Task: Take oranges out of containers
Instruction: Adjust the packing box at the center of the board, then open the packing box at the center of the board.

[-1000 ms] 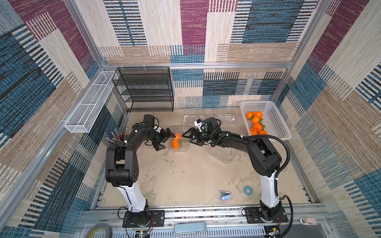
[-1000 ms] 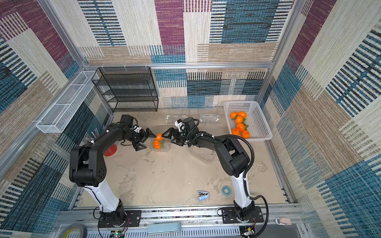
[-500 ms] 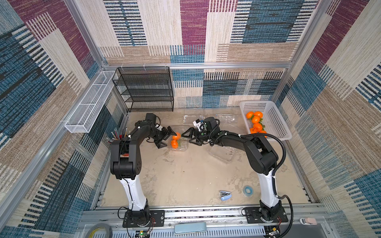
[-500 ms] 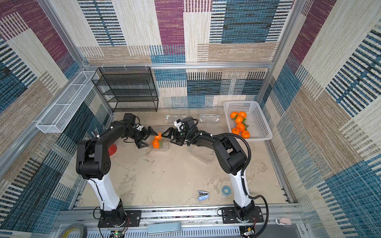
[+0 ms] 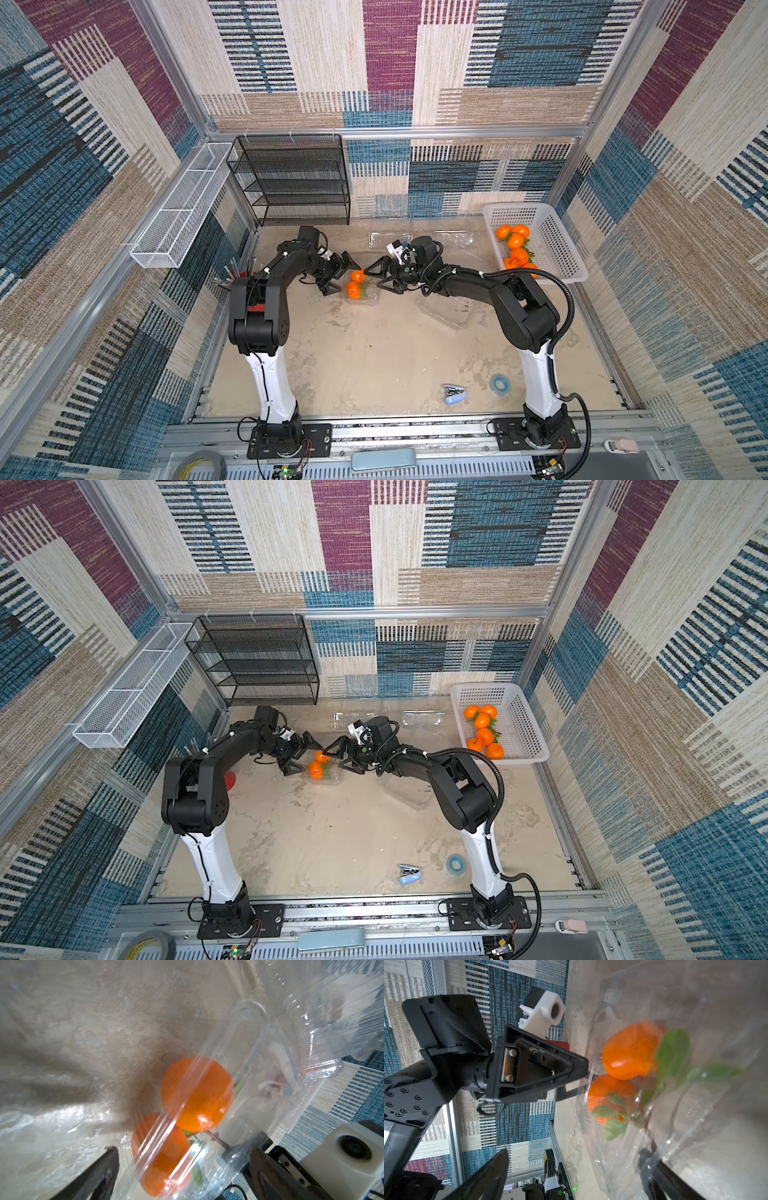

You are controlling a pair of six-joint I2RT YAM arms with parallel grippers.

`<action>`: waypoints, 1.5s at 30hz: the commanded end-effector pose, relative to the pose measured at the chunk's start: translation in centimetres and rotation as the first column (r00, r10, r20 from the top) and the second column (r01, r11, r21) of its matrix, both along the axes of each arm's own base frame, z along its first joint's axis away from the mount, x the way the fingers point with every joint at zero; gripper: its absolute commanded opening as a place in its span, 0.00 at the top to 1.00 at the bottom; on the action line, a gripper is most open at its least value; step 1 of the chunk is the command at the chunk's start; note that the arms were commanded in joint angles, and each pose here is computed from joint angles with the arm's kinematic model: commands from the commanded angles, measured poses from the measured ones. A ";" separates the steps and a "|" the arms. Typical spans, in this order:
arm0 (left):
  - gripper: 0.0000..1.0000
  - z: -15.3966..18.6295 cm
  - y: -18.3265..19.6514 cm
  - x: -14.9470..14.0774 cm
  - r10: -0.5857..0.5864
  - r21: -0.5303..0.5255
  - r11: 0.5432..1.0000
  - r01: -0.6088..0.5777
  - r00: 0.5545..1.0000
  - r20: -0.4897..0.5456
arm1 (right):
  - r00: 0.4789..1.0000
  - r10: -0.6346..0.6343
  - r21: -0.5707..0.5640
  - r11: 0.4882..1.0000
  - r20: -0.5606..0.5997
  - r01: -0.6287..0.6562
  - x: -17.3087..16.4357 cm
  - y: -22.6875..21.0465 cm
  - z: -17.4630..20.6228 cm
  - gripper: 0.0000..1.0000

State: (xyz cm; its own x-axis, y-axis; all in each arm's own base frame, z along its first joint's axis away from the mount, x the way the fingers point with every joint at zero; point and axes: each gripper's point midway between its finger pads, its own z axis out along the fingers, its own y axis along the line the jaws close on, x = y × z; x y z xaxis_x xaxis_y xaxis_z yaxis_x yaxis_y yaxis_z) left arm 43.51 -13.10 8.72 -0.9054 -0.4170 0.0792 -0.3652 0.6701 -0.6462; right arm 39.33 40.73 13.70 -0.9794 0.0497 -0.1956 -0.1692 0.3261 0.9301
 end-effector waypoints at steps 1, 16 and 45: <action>0.01 0.4 -0.5 0.2 0.003 -0.033 0.999 -0.003 1.000 0.002 | 0.999 0.032 0.060 0.998 0.003 -0.032 -0.5 0.7 1.3 0.01; 0.01 1.7 -1.2 -0.6 0.017 -0.093 0.996 -0.017 1.000 -0.002 | 0.987 -0.004 0.200 0.979 -0.161 0.036 -3.2 -0.1 3.0 0.21; 0.01 4.1 2.6 -4.7 0.161 -0.203 0.967 -0.154 0.987 0.019 | 0.876 -0.136 0.092 0.975 -0.462 0.200 -3.9 -0.3 -1.5 0.76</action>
